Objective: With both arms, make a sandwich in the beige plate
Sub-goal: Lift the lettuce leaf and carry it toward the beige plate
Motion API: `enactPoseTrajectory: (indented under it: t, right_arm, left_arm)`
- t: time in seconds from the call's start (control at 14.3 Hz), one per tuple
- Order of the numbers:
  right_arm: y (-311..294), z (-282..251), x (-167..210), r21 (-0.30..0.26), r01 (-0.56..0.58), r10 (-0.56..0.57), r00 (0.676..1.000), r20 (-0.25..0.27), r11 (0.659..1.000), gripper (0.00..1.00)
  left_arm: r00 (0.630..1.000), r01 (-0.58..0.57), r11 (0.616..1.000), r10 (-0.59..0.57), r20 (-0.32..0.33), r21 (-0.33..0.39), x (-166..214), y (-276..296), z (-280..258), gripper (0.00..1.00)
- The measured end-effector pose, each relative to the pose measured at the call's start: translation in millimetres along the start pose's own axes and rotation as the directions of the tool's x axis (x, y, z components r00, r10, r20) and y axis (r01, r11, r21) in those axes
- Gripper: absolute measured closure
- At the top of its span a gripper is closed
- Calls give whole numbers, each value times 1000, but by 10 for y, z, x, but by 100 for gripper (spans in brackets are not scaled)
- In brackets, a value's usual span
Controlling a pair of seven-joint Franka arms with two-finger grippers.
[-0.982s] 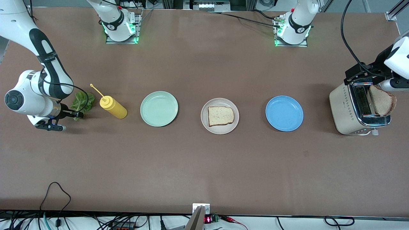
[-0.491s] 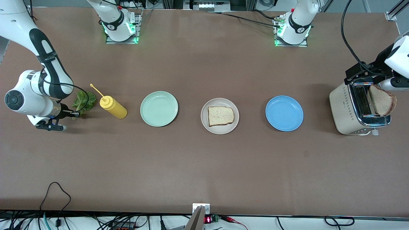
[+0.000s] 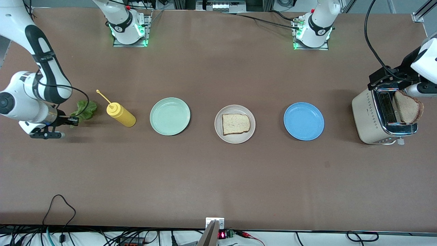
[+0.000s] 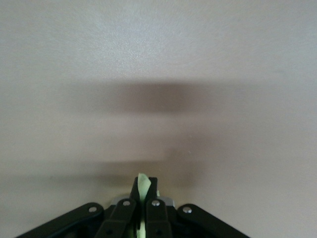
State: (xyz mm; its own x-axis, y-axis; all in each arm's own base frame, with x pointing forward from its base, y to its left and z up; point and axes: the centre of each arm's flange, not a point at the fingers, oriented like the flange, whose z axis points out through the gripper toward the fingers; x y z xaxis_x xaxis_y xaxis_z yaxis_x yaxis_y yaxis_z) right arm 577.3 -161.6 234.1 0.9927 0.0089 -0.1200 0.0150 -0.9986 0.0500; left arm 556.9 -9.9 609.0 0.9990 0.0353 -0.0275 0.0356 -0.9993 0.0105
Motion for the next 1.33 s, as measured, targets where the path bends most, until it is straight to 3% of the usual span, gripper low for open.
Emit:
enactPoseTrajectory:
  t: [0.35,0.91,1.19,1.33]
  right_arm:
    - [-64,-862,-178,-16,-6,7,1000,27,1000,95]
    - [-407,-2219,-352,128,-59,50,996,74,990,95]
    - [-896,-2439,-273,143,-173,161,983,92,974,95]
    - [-1416,-2462,-232,156,-278,261,958,121,948,95]
  left_arm:
    - [1000,0,1000,0,6,0,-7,-1,5,0]
    - [1000,2,1000,-2,12,1,-12,-14,10,0]
    - [1000,2,1000,-2,11,1,-13,-14,8,0]
    - [1000,2,1000,-2,11,1,-14,-14,5,0]
